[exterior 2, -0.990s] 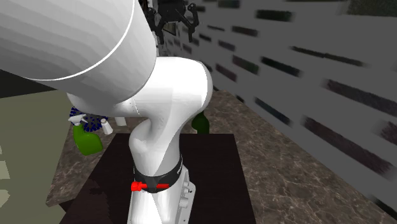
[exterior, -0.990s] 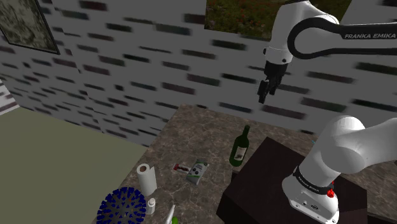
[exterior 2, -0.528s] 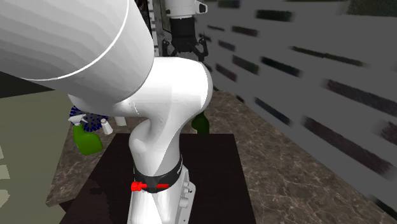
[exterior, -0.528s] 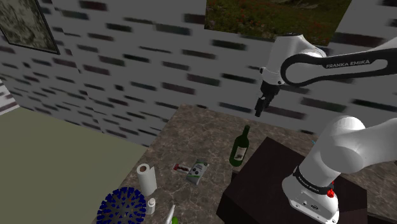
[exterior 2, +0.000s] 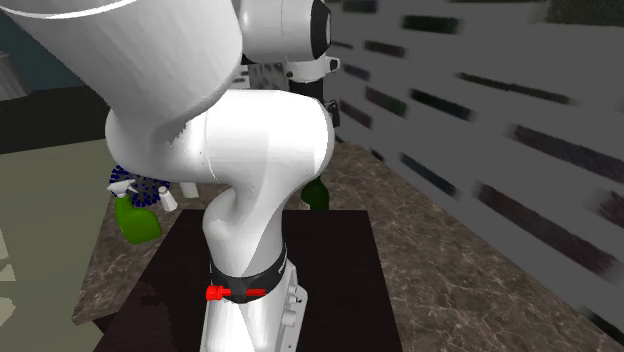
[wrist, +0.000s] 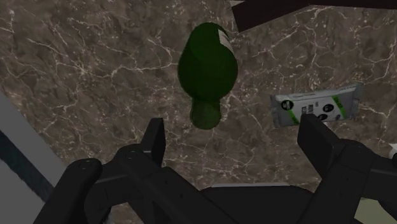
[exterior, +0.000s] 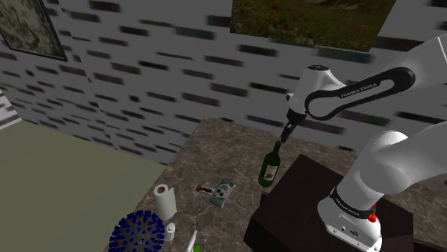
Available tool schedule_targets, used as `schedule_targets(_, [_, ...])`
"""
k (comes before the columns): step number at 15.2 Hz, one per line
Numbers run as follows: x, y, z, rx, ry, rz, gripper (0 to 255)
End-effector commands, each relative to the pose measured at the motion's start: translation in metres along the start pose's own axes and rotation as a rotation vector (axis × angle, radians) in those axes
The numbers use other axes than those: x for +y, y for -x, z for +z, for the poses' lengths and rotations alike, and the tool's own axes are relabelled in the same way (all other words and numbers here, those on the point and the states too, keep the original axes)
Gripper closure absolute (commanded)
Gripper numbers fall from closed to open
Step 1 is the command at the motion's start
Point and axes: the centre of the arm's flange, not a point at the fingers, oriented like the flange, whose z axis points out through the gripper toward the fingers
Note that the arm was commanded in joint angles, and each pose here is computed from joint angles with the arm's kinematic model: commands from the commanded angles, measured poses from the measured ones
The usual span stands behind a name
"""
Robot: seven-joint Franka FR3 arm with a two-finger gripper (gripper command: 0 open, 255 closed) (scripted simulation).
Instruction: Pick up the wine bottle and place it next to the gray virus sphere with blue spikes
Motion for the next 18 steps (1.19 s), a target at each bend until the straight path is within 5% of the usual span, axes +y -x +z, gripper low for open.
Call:
schedule_targets(1, [0.007, 0.000, 0.025, 0.024, -0.003, -0.022, 0])
schedule_targets(4, [0.017, -0.002, 0.058, 0.046, -0.010, -0.048, 0])
schedule_targets(11, [0.017, -0.004, 0.095, 0.046, -0.010, -0.048, 0])
schedule_targets(18, [0.017, -0.004, 0.098, 0.046, -0.010, -0.048, 0])
